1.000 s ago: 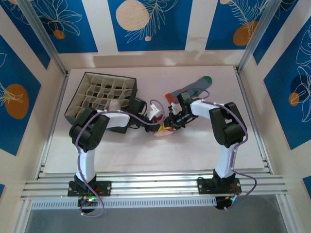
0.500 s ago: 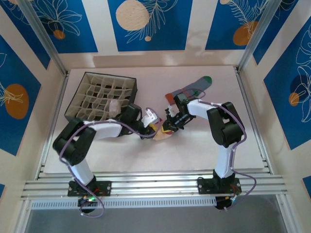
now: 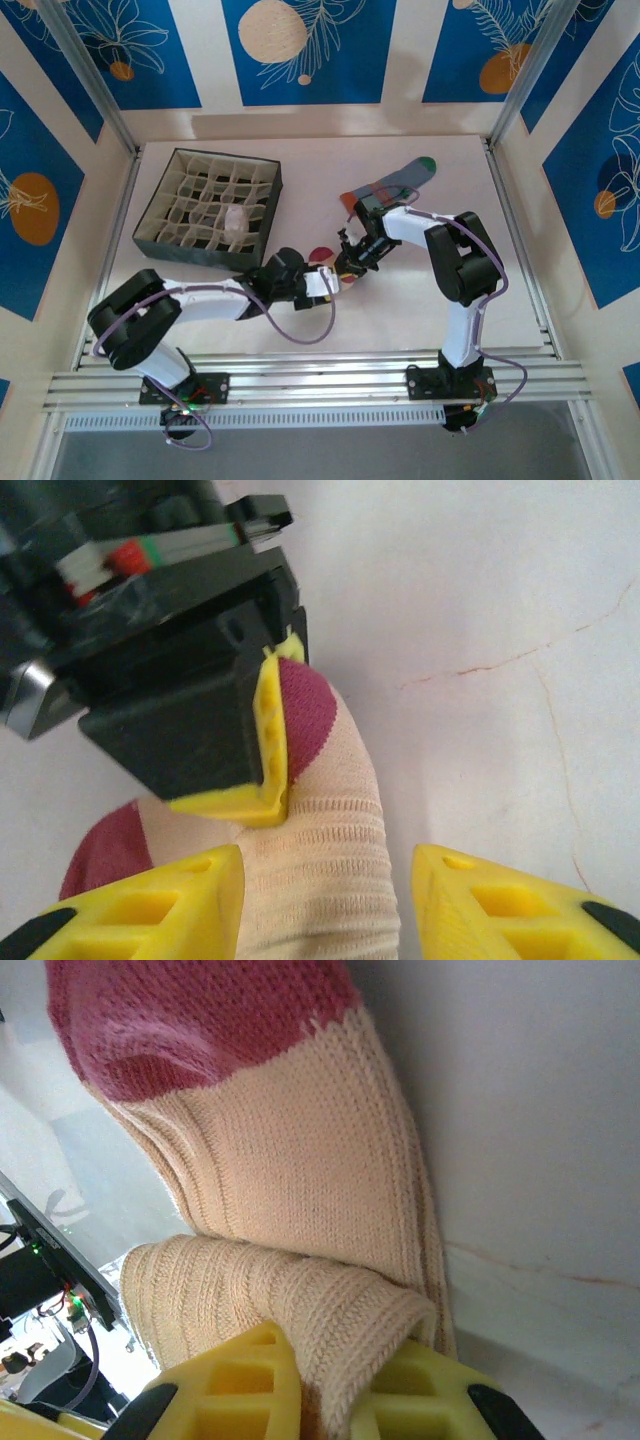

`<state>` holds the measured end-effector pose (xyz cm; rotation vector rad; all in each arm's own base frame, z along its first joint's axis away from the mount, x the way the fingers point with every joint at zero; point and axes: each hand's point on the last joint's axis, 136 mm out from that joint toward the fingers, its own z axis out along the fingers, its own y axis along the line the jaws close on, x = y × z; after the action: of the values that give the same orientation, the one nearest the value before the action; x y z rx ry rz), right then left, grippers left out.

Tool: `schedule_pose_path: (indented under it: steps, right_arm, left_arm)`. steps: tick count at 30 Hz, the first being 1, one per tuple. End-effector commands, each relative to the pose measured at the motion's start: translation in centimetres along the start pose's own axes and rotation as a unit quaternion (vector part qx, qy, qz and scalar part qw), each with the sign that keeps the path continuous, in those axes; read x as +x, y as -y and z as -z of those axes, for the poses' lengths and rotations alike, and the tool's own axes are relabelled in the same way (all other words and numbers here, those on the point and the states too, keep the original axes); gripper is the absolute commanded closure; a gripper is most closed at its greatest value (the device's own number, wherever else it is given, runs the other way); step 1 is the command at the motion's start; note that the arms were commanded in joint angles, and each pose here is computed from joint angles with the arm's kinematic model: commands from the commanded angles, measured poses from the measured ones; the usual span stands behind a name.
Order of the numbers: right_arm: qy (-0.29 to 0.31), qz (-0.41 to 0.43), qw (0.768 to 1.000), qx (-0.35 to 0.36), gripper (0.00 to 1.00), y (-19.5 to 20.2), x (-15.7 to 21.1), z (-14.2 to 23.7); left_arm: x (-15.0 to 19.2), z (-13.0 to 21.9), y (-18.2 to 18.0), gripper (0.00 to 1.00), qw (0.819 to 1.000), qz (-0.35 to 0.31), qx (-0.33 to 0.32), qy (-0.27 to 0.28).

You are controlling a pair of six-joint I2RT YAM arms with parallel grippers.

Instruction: Roll the socks

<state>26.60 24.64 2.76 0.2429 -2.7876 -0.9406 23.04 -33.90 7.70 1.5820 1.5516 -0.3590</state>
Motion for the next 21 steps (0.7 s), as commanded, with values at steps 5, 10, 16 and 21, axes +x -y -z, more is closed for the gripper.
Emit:
schedule_pose_path:
  steps: [5, 10, 16, 21]
  right_arm:
    - [-0.064, -0.049, 0.991, 0.104, 0.9, 5.0, 3.7, -1.6]
    - [-0.068, -0.055, 0.99, 0.109, 0.9, 5.3, 3.6, -1.7]
    - [-0.063, -0.05, 0.991, 0.106, 0.81, 4.9, 3.6, -1.4]
    - [-0.026, -0.046, 0.997, 0.06, 0.53, 3.4, 3.2, 0.2]
  left_arm:
    - [1.0, -1.9, -0.2, 0.53, 0.996, -0.07, -0.04, -0.037]
    - [1.7, -3.4, 1.1, 0.52, 0.996, -0.067, -0.033, -0.045]
    - [2.9, -5.0, 1.1, 0.87, 0.997, -0.031, -0.047, -0.058]
    - [3.9, -4.9, 1.6, 1.0, 0.997, 0.013, -0.026, -0.07]
